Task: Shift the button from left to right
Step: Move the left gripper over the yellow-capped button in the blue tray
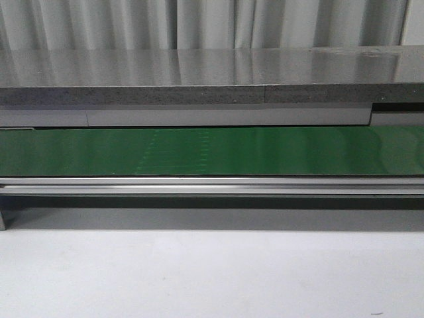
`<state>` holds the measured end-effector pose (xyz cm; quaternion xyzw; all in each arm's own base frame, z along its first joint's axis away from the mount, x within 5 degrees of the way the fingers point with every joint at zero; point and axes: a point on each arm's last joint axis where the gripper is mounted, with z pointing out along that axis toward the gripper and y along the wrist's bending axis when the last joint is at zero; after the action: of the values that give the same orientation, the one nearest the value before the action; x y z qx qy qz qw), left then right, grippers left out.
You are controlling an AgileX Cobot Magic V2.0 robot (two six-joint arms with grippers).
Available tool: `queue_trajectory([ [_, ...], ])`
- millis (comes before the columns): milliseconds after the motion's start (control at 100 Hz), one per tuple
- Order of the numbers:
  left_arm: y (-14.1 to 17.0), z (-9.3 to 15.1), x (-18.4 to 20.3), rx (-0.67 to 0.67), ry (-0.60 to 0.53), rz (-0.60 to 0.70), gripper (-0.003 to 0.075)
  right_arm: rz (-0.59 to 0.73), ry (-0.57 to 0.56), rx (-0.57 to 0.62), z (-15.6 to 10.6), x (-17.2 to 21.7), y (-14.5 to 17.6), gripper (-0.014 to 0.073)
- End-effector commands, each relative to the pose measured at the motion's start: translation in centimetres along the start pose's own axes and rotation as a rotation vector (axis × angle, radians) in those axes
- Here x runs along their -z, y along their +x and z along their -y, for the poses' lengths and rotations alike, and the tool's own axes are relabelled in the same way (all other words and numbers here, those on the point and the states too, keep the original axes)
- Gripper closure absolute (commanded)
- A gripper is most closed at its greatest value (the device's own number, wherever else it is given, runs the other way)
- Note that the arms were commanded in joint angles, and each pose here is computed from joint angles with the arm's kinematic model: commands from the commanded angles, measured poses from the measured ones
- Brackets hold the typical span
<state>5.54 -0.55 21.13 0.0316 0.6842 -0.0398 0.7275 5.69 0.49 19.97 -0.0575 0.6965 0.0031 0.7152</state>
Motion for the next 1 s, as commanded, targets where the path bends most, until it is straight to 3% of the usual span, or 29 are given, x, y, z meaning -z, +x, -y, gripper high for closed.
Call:
queue_trajectory([
  [0, 0.5, 0.1, 0.2, 0.012, 0.018, 0.070, 0.0715, 0.100, 0.008, 0.010, 0.0, 0.2, -0.9, 0.0663],
  [420, -0.4, 0.1, 0.3, 0.012, 0.021, 0.113, 0.0715, 0.100, 0.008, 0.010, 0.0, 0.2, -0.9, 0.0663],
  [650, -4.1, 0.1, 0.8, 0.049, 0.017, 0.158, 0.0715, 0.100, 0.008, 0.010, 0.0, 0.2, -0.9, 0.0663],
  [850, -9.3, 0.0, 0.5, 0.045, -0.008, 0.009, 0.0715, 0.100, 0.008, 0.010, 0.0, 0.2, -0.9, 0.0663],
  [990, -12.5, -0.4, -0.5, 0.006, -0.055, -0.215, 0.0715, 0.100, 0.008, 0.010, 0.0, 0.2, -0.9, 0.0663],
])
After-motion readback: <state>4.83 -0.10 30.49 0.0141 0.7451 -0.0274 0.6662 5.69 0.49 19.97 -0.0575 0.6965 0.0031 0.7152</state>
